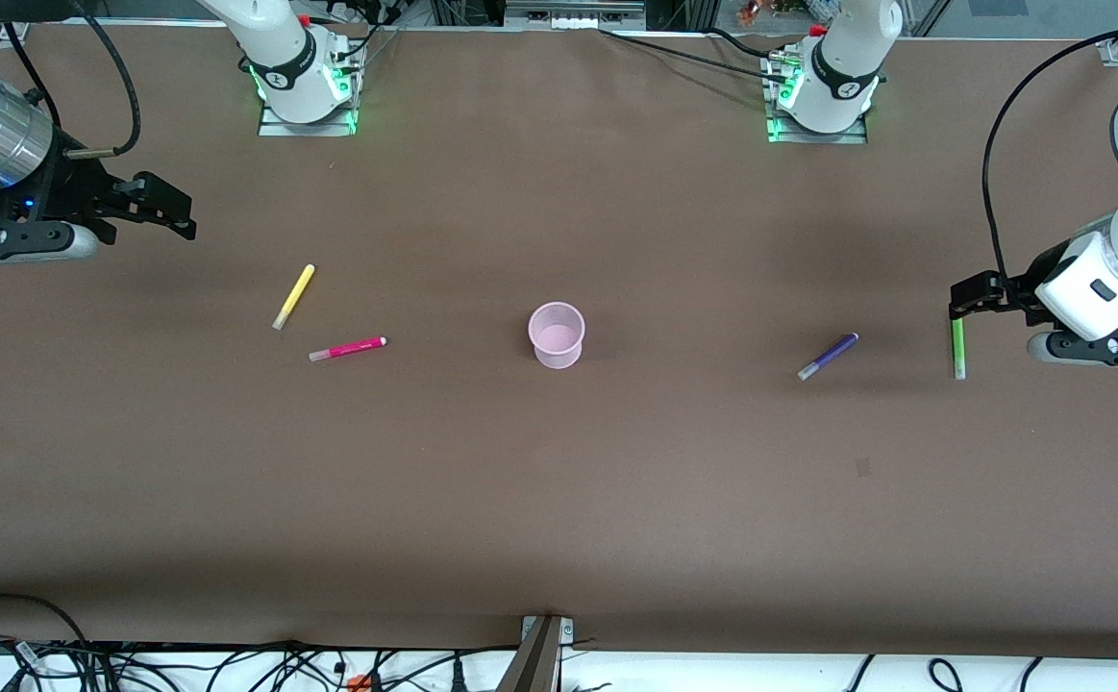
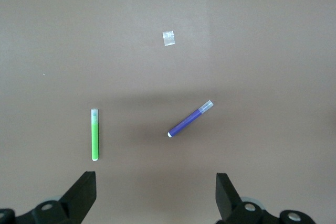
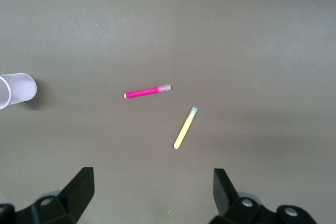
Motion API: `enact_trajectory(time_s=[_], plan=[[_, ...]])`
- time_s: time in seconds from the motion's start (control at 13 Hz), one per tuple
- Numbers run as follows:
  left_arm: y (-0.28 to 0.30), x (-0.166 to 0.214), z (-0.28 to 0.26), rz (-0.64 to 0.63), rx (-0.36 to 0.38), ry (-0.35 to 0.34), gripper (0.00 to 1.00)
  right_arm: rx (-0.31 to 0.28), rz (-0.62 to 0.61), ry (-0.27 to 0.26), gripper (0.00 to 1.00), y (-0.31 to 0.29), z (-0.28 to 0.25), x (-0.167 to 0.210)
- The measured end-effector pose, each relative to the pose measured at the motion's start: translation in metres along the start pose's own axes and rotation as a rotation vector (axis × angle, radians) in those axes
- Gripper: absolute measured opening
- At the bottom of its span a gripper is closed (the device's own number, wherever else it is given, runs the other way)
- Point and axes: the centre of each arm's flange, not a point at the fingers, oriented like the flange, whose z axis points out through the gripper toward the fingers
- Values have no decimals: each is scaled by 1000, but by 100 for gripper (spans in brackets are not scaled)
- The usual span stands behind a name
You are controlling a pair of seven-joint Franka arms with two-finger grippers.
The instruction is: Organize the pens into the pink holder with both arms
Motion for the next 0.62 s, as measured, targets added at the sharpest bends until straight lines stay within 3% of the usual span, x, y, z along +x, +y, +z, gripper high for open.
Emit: enact_trajectory(time_s=[0.46, 0.62], plan=[[1, 0, 0, 4, -1, 0, 100, -3, 5, -22, 100, 0, 1, -2], [0, 2, 11, 65, -6, -22, 100, -3, 5, -23, 100, 0, 1, -3]])
